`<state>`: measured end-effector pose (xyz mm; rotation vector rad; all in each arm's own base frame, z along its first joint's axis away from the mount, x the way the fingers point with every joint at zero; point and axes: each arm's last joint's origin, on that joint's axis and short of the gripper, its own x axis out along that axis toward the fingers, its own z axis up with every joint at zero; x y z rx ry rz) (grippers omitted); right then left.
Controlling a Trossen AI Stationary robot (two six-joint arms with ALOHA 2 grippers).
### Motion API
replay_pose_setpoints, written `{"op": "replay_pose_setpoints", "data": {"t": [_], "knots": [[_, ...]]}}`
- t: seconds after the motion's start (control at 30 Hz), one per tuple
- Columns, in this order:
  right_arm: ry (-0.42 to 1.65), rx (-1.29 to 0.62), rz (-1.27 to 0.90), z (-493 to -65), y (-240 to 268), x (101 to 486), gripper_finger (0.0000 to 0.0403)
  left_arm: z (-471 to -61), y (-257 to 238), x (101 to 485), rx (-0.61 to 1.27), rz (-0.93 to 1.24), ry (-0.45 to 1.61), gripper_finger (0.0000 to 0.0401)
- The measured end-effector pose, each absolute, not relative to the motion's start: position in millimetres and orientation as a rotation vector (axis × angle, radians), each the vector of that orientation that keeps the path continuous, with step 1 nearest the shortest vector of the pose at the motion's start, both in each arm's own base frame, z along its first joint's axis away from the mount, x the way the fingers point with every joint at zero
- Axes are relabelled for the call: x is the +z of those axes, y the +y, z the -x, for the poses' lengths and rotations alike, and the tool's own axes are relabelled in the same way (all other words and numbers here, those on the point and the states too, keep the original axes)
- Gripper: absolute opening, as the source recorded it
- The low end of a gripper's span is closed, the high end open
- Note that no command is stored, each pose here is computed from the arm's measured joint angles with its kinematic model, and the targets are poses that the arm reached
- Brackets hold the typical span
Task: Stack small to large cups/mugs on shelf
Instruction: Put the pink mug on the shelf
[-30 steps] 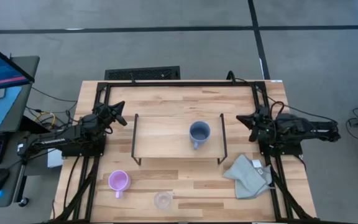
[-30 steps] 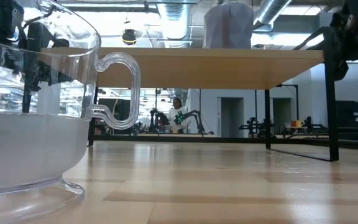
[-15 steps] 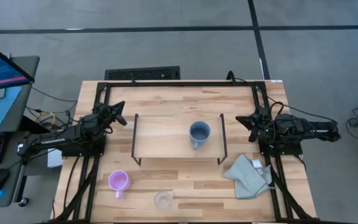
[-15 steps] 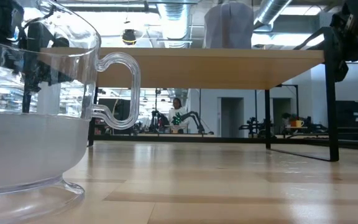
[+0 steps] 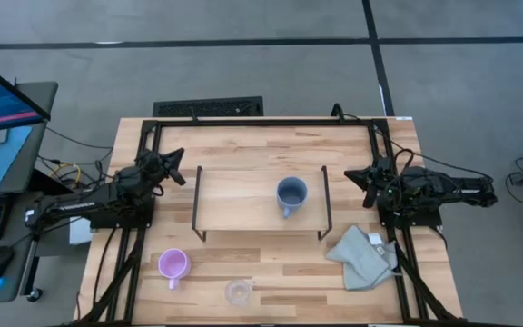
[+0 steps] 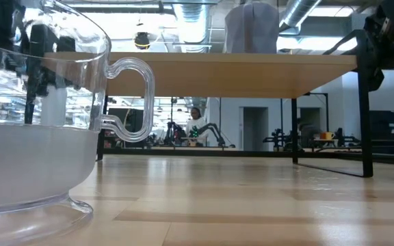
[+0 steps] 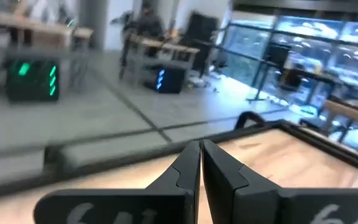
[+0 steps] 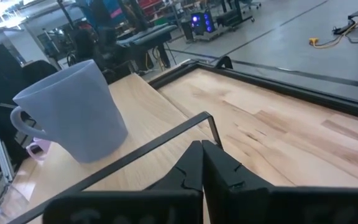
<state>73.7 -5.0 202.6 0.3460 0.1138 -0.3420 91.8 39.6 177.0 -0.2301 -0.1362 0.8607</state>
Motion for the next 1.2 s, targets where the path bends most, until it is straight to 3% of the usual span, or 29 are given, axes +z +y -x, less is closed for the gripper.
{"op": "replay_pose_setpoints", "data": {"t": [0.27,0.6,0.73,0.97,1.2], "knots": [[0.113,-0.342,-0.347,-73.7,-5.0,202.6,0.0014,-83.9,33.1,234.7,0.674,0.097,-0.243,0.0019],[0.113,-0.342,-0.347,-73.7,-5.0,202.6,0.0017,-79.6,26.1,256.4,0.449,0.194,-0.267,0.0135],[0.113,-0.342,-0.347,-73.7,-5.0,202.6,0.0014,-74.7,20.6,273.6,0.294,0.178,-0.306,0.0163],[0.108,-0.346,-0.371,-73.7,-5.1,202.7,0.0019,-63.1,16.2,297.6,0.238,0.149,-0.332,0.0169],[0.108,-0.347,-0.371,-73.7,-5.1,202.8,0.0016,-62.3,13.1,293.9,0.151,0.195,-0.216,0.0169]]}}
